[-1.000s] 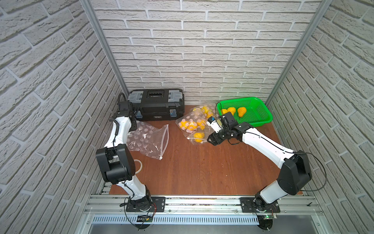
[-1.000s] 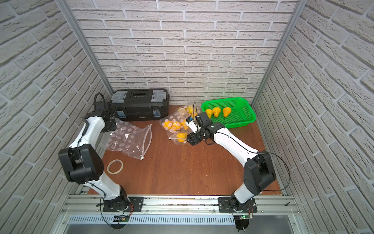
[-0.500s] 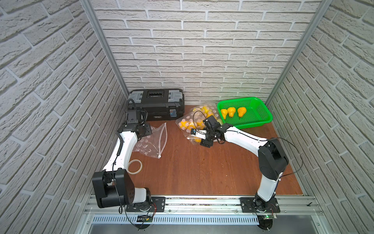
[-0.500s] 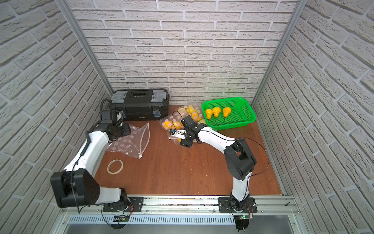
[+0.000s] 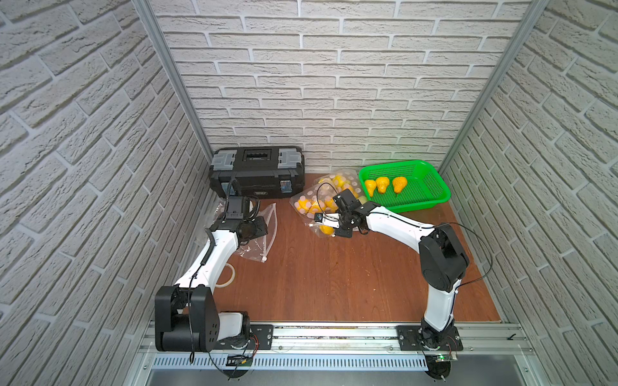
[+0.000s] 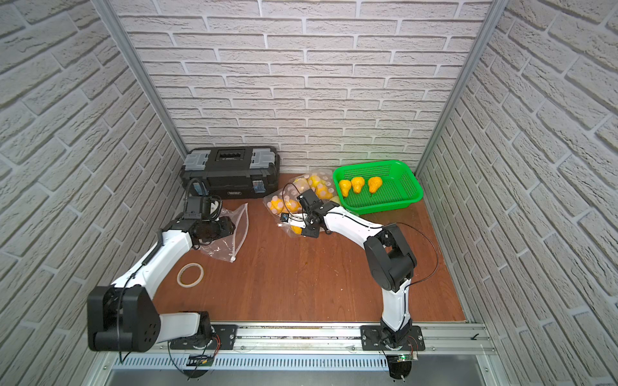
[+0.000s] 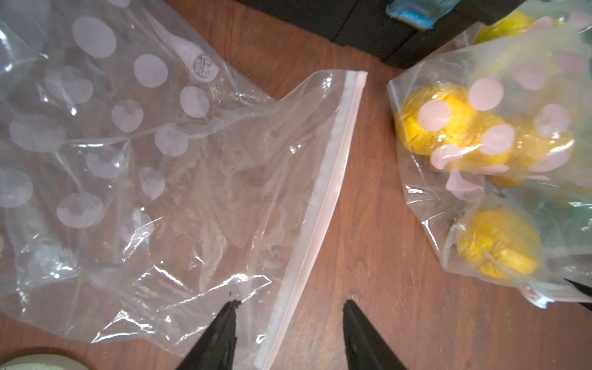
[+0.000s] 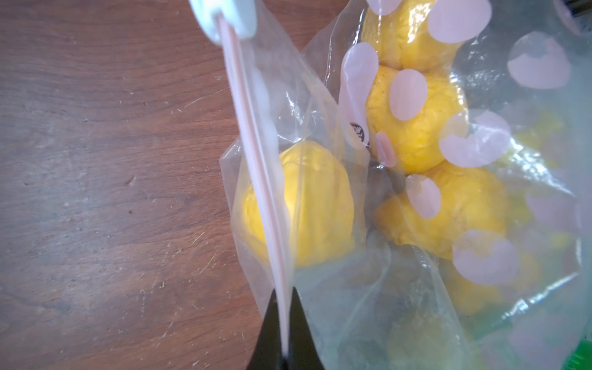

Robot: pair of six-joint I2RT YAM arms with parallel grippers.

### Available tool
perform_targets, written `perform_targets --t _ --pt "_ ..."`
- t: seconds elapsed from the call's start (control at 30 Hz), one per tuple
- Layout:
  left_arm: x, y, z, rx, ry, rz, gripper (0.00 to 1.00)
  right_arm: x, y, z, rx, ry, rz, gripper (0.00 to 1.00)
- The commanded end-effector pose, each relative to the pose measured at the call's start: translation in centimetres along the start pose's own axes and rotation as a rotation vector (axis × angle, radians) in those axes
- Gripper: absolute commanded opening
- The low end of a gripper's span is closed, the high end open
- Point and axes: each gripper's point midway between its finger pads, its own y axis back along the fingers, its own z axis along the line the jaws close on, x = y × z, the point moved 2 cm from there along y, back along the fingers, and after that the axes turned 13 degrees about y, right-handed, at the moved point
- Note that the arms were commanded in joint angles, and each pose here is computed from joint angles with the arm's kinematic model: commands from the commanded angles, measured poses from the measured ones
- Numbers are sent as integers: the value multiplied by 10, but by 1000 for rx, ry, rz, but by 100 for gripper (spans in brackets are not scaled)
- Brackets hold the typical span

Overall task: Open the zip-top bag and take out the pear
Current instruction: Pick up the zipper food storage bag at the center of the board.

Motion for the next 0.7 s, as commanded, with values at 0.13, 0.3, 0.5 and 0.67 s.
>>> perform_targets --t 0.13,0.3,0.5,0.67 --pt "-31 39 -32 124 -57 -154 53 -34 94 -45 203 38 -119 3" --pt "-44 68 -44 174 -78 -240 53 -64 158 -69 377 81 -256 3" --pt "-54 108 -61 259 -128 -340 52 -87 223 -75 439 124 -378 3" --pt "-54 140 -86 394 -213 -401 53 -94 258 -52 402 164 -482 3"
